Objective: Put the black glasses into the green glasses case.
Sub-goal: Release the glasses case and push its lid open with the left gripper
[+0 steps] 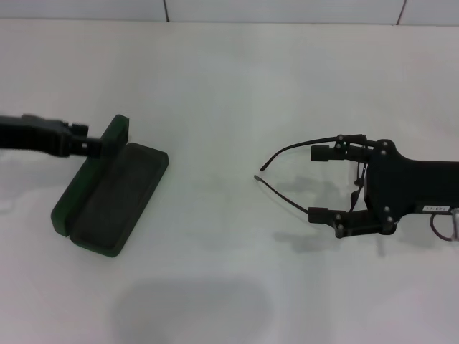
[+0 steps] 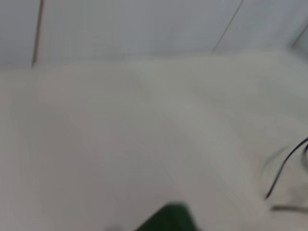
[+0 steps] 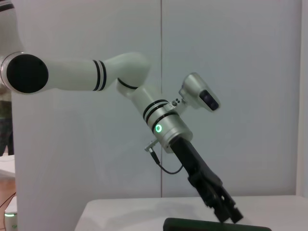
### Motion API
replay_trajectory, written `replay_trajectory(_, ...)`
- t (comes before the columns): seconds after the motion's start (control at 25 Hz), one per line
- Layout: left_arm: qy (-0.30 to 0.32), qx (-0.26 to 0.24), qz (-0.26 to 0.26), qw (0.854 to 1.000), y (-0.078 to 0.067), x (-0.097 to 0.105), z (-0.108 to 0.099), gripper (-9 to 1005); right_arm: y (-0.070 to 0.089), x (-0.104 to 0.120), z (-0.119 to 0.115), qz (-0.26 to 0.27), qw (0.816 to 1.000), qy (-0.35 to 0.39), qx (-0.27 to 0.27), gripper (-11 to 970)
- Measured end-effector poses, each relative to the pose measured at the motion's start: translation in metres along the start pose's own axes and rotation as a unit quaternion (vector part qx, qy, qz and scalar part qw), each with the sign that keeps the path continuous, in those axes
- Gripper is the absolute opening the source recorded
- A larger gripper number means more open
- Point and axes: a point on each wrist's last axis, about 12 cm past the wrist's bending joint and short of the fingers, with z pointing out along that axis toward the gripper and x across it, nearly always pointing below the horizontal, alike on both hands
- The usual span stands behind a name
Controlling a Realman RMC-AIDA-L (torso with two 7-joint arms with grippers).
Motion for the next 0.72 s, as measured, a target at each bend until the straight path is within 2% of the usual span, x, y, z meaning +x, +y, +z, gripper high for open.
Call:
replay_trajectory(0.36,0.079,-0.074,0.004,0.994,-0.009,0.005,0.023,875,-0.003,-0.003,0.001,-0.021,1.000,0.002,-0.006,857)
replay_trajectory(0.64,0.079,-0.077,-0.005,0.994,-0.009,-0.004,0.024,874,-0.002,-0.002,0.003,-0.028,0.999,0.009,-0.017,857)
replay_trajectory(0.72,0.077,-0.078,-0.001,0.994,-0.009,-0.005,0.023,827,-0.001,-0.002,0.004,-0.033,0.999,0.014,-0.025,857)
